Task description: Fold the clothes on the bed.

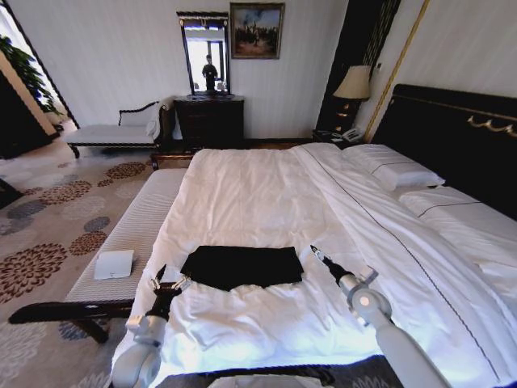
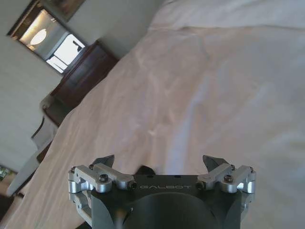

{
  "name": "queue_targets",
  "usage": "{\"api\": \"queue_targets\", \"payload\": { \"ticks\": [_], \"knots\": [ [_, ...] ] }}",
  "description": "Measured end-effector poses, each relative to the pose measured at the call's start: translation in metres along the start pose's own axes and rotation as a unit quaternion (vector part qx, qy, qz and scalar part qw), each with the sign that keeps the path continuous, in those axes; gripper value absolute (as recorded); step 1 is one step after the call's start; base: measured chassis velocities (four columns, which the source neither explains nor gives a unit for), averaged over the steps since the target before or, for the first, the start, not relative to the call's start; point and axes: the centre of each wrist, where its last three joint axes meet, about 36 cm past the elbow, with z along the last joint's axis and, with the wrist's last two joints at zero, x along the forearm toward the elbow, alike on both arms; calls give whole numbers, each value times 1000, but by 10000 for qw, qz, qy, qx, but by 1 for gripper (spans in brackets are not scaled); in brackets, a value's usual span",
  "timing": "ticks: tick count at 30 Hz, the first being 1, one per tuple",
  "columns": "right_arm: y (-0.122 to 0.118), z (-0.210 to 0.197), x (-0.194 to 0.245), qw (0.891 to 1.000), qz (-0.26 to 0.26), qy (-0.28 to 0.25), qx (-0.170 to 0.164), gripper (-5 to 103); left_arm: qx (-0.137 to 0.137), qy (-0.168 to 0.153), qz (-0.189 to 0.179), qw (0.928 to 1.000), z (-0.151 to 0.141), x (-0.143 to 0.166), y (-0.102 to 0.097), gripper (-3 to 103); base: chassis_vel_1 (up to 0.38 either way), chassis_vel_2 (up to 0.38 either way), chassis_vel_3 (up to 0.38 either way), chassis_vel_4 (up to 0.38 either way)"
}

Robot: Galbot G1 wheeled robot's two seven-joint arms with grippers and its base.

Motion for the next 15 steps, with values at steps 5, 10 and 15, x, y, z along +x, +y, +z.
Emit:
{"api": "queue_targets", "payload": {
  "ticks": [5, 10, 15],
  "knots": [
    [-11, 27, 15, 9993, 181, 35, -323, 100, 65, 59, 13, 10000, -6, 11, -8, 100, 0, 0, 0, 0],
    [-1, 60, 17, 9981, 149, 130, -581, 100, 83, 97, -51, 9999, -17, 33, -12, 100, 0, 0, 0, 0],
    [5, 73, 11, 9973, 112, 172, -707, 100, 66, -14, -41, 10000, -25, 33, -14, 100, 0, 0, 0, 0]
  ]
}}
